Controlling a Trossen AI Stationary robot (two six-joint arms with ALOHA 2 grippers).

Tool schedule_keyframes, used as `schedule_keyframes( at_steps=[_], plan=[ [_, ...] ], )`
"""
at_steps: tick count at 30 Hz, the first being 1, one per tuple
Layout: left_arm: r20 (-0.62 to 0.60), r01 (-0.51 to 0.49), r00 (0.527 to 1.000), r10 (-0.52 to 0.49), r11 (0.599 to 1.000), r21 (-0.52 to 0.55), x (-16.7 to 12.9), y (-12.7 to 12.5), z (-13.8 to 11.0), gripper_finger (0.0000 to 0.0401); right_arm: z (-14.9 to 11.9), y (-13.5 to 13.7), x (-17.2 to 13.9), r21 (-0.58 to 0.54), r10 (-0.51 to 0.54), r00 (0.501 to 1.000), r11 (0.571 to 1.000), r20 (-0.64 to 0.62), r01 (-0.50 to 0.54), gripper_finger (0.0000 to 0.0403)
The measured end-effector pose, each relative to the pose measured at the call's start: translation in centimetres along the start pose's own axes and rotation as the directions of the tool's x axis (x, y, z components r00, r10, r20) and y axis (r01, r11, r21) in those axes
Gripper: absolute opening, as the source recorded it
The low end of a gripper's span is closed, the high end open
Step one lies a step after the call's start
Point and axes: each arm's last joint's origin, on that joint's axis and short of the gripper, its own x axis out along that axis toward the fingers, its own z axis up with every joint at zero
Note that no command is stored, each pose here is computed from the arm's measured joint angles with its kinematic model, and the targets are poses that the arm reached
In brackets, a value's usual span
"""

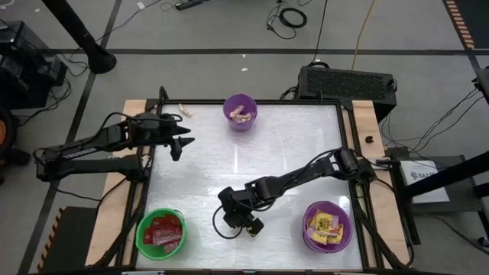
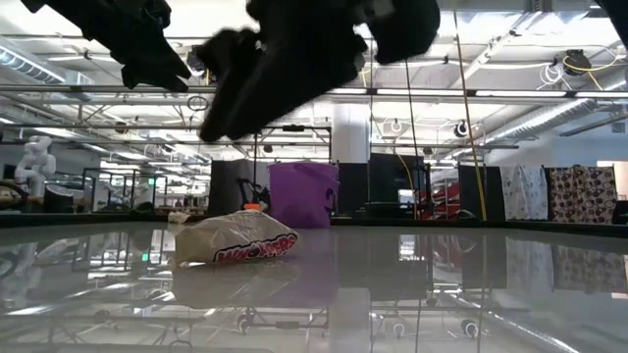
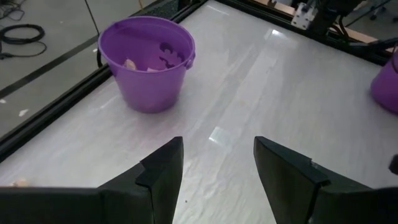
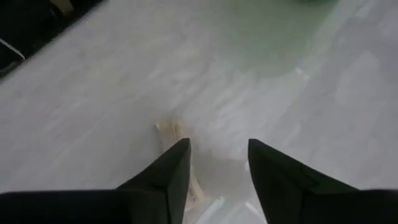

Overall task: Sort candy by brand, put in halloween buckets
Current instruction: Put the white chocolate into the top purple bucket

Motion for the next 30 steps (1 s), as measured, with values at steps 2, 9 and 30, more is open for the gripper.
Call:
schedule_keyframes(
  at_steps=[2, 9, 30],
  plan=[
    [0.000, 0.001, 1.000, -0.001, 1.000, 0.011, 0.0, 0.0, 0.0, 0.0203, -0.3, 0.1, 0.3, 0.008, 0.011, 1.000, 1.000, -0.022, -0.011, 0.0162],
    [-0.002, 0.004, 1.000, -0.004, 1.000, 0.013, 0.0, 0.0, 0.0, 0.0203, -0.1, 0.8, 1.0, -0.004, 0.082, 0.997, 0.997, 0.013, -0.082, 0.0175],
    [-0.014, 0.019, 1.000, -0.019, 1.000, 0.015, 0.0, 0.0, -0.1, 0.0203, -0.7, 0.8, 3.6, -0.008, 0.086, 0.996, 0.996, 0.027, -0.085, 0.0137]
  ],
)
